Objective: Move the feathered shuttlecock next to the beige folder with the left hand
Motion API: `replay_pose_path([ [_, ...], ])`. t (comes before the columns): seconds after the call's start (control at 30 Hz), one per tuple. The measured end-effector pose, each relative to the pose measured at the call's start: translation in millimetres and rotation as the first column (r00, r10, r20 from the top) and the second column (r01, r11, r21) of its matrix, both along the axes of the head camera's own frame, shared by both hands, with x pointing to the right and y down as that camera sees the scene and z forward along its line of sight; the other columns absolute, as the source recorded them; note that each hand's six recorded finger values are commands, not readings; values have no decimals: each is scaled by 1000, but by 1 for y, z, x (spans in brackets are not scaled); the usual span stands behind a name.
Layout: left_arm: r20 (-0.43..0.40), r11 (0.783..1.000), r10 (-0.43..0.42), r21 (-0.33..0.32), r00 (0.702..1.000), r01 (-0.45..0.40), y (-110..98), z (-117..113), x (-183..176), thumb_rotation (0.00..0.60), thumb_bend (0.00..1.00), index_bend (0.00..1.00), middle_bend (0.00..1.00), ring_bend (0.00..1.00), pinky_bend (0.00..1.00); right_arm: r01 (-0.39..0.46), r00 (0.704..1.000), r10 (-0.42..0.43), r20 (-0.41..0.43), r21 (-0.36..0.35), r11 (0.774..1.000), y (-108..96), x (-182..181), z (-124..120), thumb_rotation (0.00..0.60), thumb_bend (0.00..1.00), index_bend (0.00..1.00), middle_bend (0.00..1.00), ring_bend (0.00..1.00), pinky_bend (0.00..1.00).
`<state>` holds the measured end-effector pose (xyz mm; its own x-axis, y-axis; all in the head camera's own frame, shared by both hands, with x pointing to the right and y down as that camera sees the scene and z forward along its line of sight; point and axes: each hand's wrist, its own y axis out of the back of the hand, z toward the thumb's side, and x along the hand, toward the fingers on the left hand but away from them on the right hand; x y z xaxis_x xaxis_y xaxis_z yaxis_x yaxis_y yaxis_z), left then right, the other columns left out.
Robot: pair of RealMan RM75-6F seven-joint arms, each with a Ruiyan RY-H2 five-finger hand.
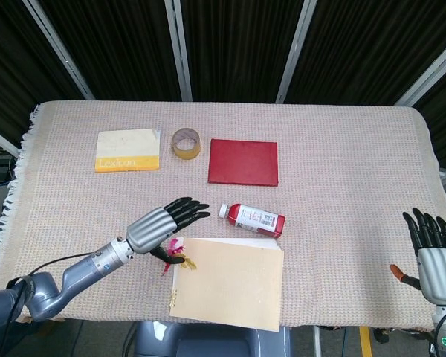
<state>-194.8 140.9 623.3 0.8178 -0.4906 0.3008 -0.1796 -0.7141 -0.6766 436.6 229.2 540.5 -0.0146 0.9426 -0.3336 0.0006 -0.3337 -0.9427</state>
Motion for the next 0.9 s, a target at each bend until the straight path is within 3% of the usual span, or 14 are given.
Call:
replay_pose_path([
  [0.17, -51, 1000, -26, 3, 998, 26, -3, -16, -12, 567, 133, 30, 0, 0, 0, 1, 1000, -1, -4, -1, 1000, 0, -1, 1, 600, 85, 0, 0, 0, 0],
  [0.33, -69, 996, -46, 78, 997, 51, -7, -29, -22, 570, 132, 27, 0, 0, 0, 12, 1000, -12, -6, -12, 1000, 1, -5, 4, 600, 85, 0, 0, 0, 0],
  [0.5, -117, 992, -80, 85, 990, 90, -10, -43, -32, 569, 132, 26, 0, 0, 0, 21, 1000, -21, -8, -19, 1000, 1, -8, 7, 600, 85, 0, 0, 0, 0],
  [0.67, -157, 976, -132, 154, 979, 156, -17, -64, -50, 572, 153, 25, 0, 0, 0, 24, 1000, -24, -9, -24, 999, 2, -9, 8, 600, 85, 0, 0, 0, 0],
  [0.8, -97, 951, -199, 223, 975, 216, -19, -74, -77, 568, 164, 10, 0, 0, 0, 24, 1000, -24, -7, -24, 999, 2, -9, 8, 600, 86, 0, 0, 0, 0],
  [0.9, -1, 917, -284, 290, 959, 272, -14, -79, -108, 567, 158, 0, 0, 0, 0, 17, 1000, -17, -4, -25, 1000, 2, -6, 7, 600, 85, 0, 0, 0, 0],
])
